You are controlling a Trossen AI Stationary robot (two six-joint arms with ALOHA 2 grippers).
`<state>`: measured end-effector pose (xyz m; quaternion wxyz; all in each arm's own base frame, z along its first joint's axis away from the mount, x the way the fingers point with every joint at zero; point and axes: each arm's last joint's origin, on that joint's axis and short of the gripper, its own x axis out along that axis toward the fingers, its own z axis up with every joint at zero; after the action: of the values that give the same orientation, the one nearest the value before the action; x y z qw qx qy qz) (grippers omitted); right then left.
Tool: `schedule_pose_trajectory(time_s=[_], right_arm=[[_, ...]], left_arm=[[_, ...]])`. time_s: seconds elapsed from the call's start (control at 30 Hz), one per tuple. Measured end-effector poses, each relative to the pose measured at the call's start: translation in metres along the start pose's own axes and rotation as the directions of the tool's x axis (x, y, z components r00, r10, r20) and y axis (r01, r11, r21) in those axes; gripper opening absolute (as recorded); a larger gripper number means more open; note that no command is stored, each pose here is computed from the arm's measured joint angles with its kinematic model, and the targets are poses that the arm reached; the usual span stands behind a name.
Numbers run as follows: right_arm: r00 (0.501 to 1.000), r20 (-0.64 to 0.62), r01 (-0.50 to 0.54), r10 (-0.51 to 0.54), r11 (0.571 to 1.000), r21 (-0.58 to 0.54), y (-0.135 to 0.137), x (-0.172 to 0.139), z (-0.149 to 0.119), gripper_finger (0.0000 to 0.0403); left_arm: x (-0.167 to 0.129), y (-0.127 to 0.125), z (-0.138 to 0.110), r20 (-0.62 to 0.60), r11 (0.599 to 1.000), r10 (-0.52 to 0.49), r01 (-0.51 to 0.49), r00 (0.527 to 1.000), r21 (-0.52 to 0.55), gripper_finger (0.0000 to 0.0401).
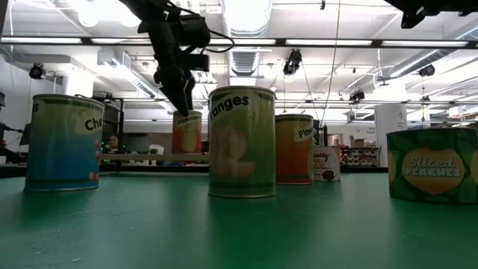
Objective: Pick and place cans onto a shelf
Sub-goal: Put the left canned pineapple on the shelf
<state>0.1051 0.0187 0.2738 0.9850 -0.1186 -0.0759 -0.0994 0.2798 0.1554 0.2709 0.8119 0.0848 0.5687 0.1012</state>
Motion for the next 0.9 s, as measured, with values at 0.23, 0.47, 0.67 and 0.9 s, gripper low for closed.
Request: schedule_pose_trajectory(time_s=[0.23, 0.47, 0.67, 0.9], right_arm=[[1.000, 0.000, 0.000, 0.000, 1.000, 0.000, 0.000, 0.000, 0.000, 0.0009], [1.000, 0.000, 0.000, 0.000, 1.000, -0.001, 0.000, 0.000, 0.000, 0.0009], [1.000, -0.003, -0.001, 0.001, 1.000, -0.005, 0.000, 0.000, 0.000, 0.0009], [1.000, -0.003, -0.001, 0.001, 1.000, -0.012, 0.000, 0.000, 0.000, 0.0009]], left_arm=[[-0.012, 0.002, 0.003, 0.013, 1.000, 0.005, -0.005, 1.000, -0.003, 0.0336], [-0.028, 0.003, 0.007, 0.021, 0.999, -0.030, 0.030, 0.999, -0.014, 0.0289], [-0.024, 0.002, 0.002, -0.028, 1.000, -0.017, 0.017, 0.999, 0.003, 0.0114], [-0.015, 0.004, -0.007, -0.087, 1.000, 0.010, -0.010, 0.996, 0.003, 0.0027]])
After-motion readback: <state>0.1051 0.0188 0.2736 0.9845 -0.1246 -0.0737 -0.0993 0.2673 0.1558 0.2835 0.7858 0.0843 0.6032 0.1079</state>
